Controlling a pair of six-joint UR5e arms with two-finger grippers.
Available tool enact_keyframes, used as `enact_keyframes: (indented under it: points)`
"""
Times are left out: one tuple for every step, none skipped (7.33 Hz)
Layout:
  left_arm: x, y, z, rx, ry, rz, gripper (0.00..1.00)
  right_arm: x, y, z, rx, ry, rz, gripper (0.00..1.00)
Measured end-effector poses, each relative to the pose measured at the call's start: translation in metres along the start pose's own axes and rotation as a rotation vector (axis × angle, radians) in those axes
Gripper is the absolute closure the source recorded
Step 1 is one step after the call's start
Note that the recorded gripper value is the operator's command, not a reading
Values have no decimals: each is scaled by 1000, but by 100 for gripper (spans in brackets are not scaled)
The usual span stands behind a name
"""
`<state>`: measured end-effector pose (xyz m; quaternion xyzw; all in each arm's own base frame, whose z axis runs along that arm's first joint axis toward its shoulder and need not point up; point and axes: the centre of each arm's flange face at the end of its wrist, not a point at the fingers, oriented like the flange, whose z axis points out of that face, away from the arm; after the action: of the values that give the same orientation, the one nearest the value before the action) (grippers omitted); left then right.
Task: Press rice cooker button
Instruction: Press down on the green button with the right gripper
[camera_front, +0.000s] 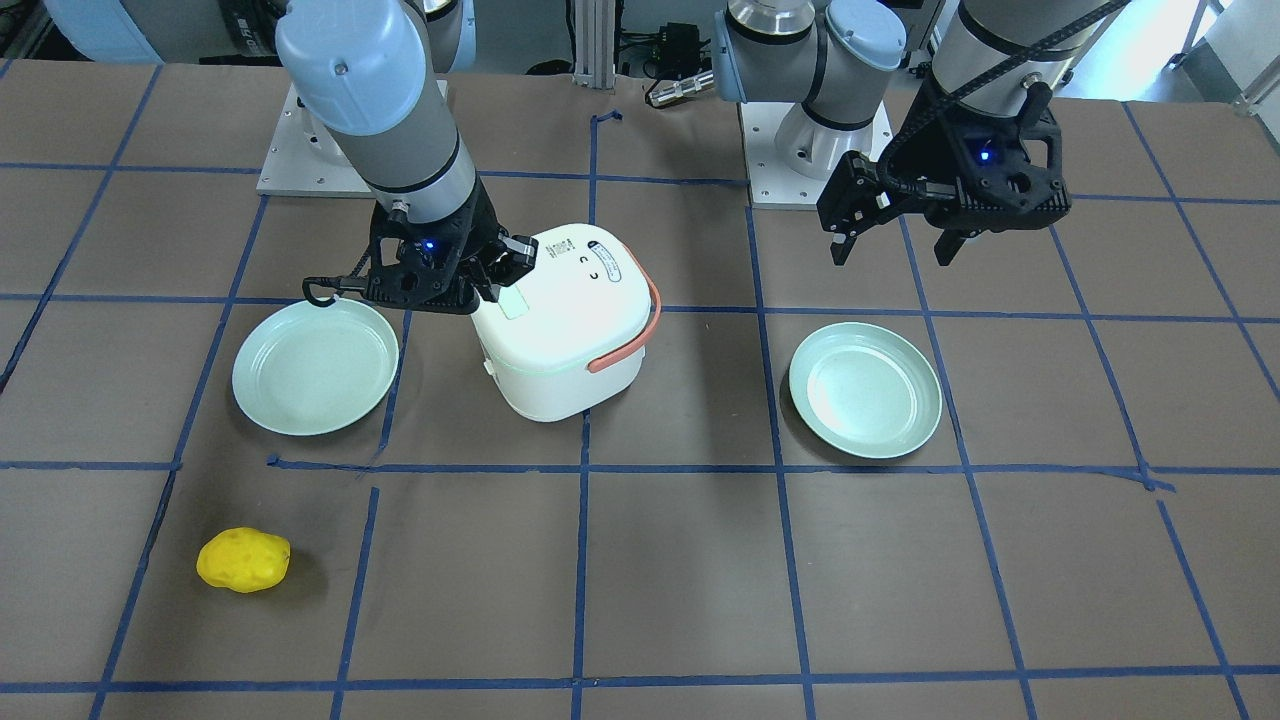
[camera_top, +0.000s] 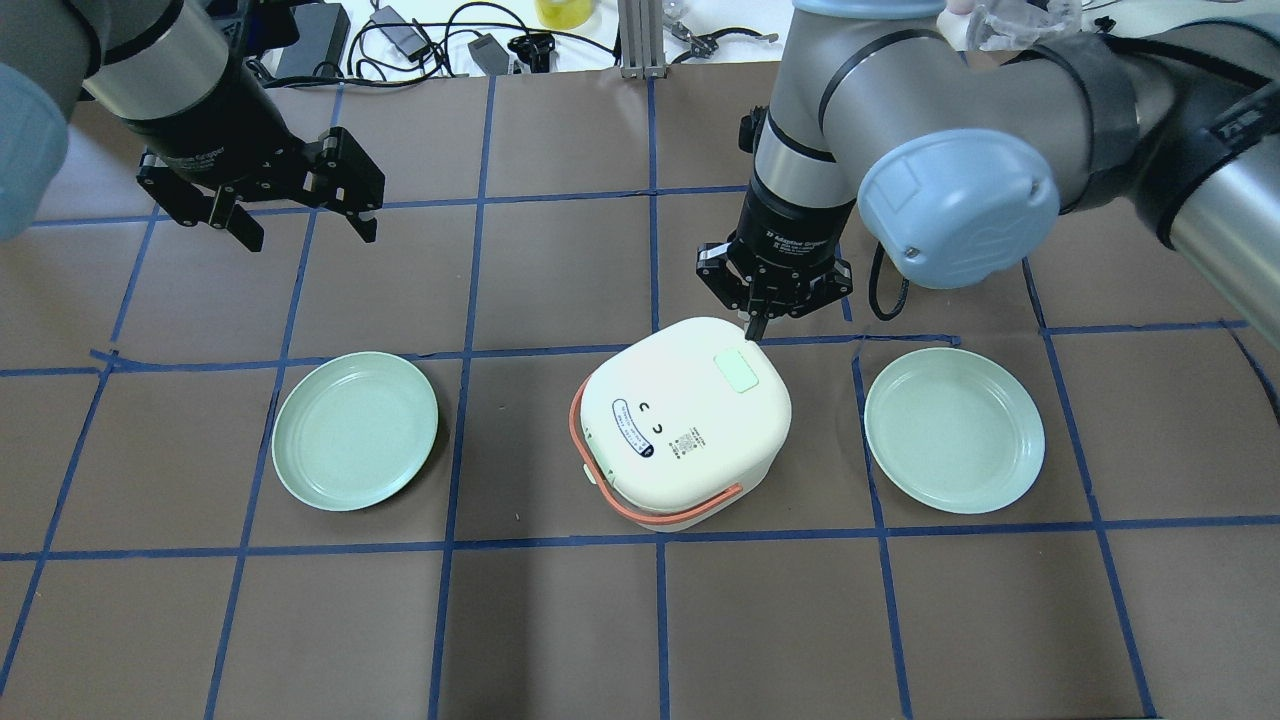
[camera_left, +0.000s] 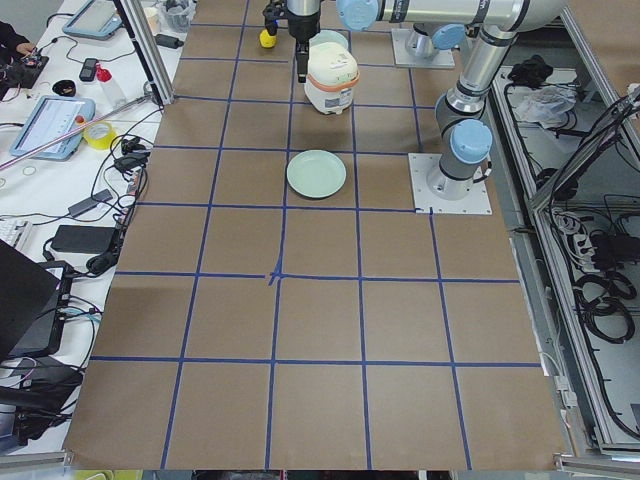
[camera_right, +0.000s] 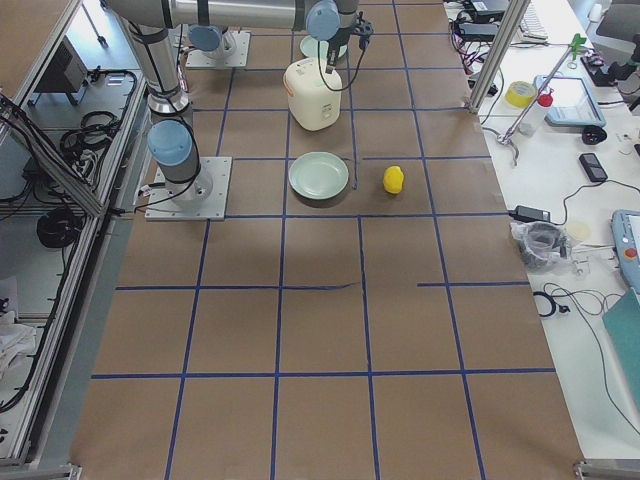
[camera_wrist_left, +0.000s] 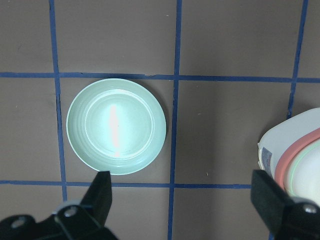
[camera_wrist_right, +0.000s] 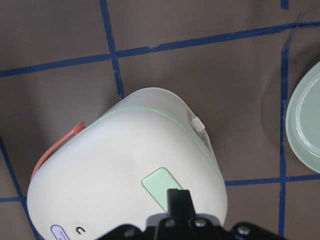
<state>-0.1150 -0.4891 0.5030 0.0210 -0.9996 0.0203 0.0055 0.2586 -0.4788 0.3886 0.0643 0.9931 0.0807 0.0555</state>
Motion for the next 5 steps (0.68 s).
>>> enact_keyframes:
  points:
    - [0,0,0,0,0,0,0,-1,0,9,-8,-3,-2,100]
    - [0,0,0,0,0,-1,0,-3,1,16,-9,-5,-5,100]
    - [0,0,0,0,0,0,0,-3,1,21,-13,-5,-7,100]
    - [0,0,0,0,0,0,0,-3,1,26,-20,-3,-7,100]
    - [0,0,0,0,0,0,0,-3,2,30,-27,0,-7,100]
